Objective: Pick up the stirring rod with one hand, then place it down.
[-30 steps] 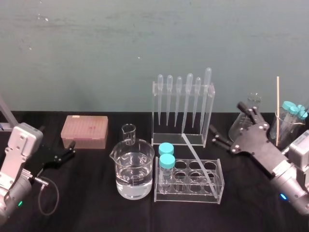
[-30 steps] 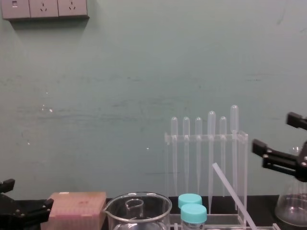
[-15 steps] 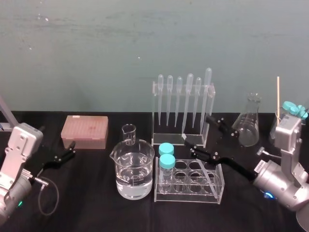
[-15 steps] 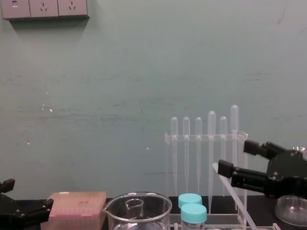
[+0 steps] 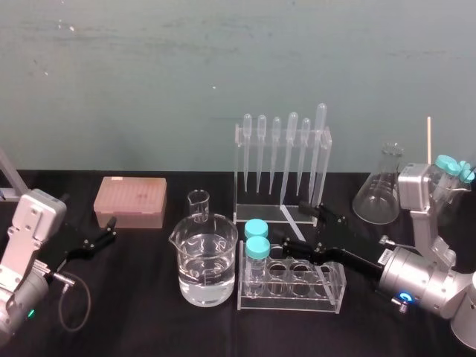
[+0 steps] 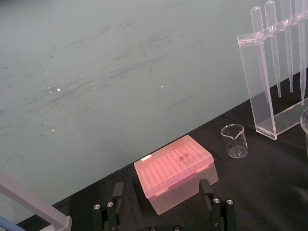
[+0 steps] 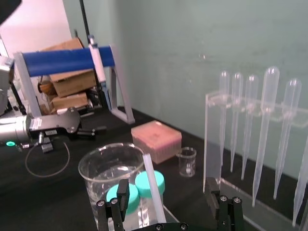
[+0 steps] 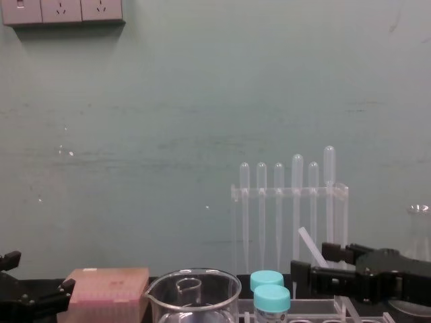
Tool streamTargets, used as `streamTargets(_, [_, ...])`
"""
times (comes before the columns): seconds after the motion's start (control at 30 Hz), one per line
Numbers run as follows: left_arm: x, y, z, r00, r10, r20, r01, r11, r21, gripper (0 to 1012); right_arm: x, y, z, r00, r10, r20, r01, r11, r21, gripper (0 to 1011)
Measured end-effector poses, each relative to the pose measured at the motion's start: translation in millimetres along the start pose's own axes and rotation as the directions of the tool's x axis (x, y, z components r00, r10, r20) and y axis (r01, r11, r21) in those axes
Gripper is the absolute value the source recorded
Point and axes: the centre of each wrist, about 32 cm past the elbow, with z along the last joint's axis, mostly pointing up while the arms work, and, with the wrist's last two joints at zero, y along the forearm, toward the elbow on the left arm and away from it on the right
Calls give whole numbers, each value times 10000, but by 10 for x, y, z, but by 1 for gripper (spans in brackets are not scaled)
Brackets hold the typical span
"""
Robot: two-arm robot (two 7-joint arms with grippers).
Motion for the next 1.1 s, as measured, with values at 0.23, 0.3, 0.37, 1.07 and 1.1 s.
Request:
streamTargets(0.23, [0, 0, 0, 10000, 1, 0, -1, 10000, 0, 1000, 10, 18, 13, 9994, -275, -209, 263, 9980, -582, 1003])
streamTargets(0.3, [0, 0, 0, 10000, 0, 1, 0, 10000, 0, 1000, 9, 18, 13, 9994, -275, -209, 262, 9980, -582, 1003])
streamTargets(0.37, [0, 0, 0, 10000, 1, 1, -1, 10000, 0, 1000, 9, 17, 13, 9994, -272, -206, 260, 9980, -577, 1003])
streamTargets(1.07, [0, 0, 0, 10000, 1, 0, -1, 10000, 0, 1000, 9, 11, 11, 9996, -243, -171, 234, 9984, -515, 863])
streamTargets(1.1, [0, 0, 0, 10000, 1, 0, -1, 10000, 0, 1000, 9, 11, 11, 9996, -243, -170, 234, 9984, -514, 842])
